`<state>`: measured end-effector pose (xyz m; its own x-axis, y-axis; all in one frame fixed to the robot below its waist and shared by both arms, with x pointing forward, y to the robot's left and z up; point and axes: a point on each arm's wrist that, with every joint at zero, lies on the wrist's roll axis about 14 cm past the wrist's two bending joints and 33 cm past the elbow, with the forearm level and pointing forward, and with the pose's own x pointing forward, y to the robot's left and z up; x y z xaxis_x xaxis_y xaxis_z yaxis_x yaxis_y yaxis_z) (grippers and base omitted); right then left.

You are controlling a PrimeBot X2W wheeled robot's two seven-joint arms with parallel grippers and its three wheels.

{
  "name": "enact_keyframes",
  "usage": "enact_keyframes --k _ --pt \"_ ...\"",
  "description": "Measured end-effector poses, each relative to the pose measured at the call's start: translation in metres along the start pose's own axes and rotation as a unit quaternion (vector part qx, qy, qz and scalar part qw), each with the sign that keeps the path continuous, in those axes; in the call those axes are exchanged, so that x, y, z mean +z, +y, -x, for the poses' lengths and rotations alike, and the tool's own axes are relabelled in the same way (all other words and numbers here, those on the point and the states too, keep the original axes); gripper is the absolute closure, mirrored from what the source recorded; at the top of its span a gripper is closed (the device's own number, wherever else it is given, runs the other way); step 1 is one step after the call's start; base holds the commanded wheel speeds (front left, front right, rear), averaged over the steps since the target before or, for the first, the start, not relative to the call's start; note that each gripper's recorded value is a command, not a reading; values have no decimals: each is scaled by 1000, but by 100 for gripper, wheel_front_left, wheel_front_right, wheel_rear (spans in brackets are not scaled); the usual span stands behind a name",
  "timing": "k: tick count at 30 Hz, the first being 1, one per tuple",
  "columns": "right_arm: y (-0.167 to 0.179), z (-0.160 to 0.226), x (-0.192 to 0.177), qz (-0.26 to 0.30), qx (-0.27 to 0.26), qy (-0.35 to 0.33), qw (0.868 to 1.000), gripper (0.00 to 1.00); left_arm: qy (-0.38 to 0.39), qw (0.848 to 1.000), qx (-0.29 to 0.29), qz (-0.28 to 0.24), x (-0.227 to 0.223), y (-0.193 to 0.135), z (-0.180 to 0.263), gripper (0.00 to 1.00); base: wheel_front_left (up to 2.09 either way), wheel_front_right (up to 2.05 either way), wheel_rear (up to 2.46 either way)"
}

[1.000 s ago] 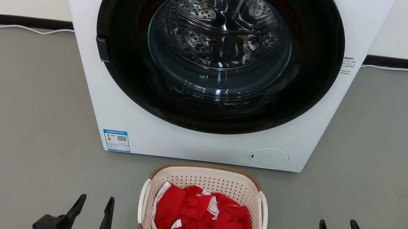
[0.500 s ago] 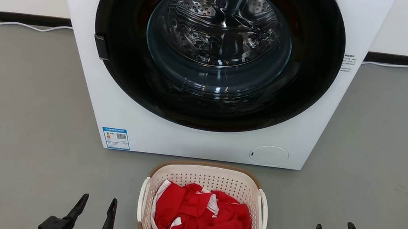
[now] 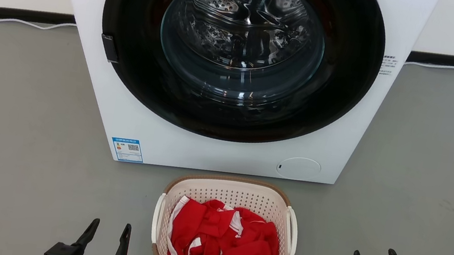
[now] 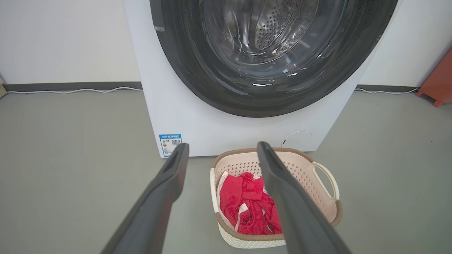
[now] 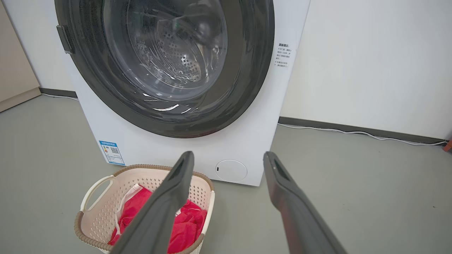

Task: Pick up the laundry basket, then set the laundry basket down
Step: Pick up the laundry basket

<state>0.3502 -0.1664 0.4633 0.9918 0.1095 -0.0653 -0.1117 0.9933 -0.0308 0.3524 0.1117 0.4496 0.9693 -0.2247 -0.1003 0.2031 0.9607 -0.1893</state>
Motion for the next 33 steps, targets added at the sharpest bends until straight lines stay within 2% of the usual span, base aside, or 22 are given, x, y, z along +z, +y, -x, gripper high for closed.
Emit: enact_keyframes --k 18,33 --pt "-2 -26 -16 -22 -3 24 999 0 34 999 3 2 -20 3 -24 0 0 0 0" --pt "-1 -93 -50 -52 3 59 997 0 55 998 24 15 -40 17 -89 0 0 0 0"
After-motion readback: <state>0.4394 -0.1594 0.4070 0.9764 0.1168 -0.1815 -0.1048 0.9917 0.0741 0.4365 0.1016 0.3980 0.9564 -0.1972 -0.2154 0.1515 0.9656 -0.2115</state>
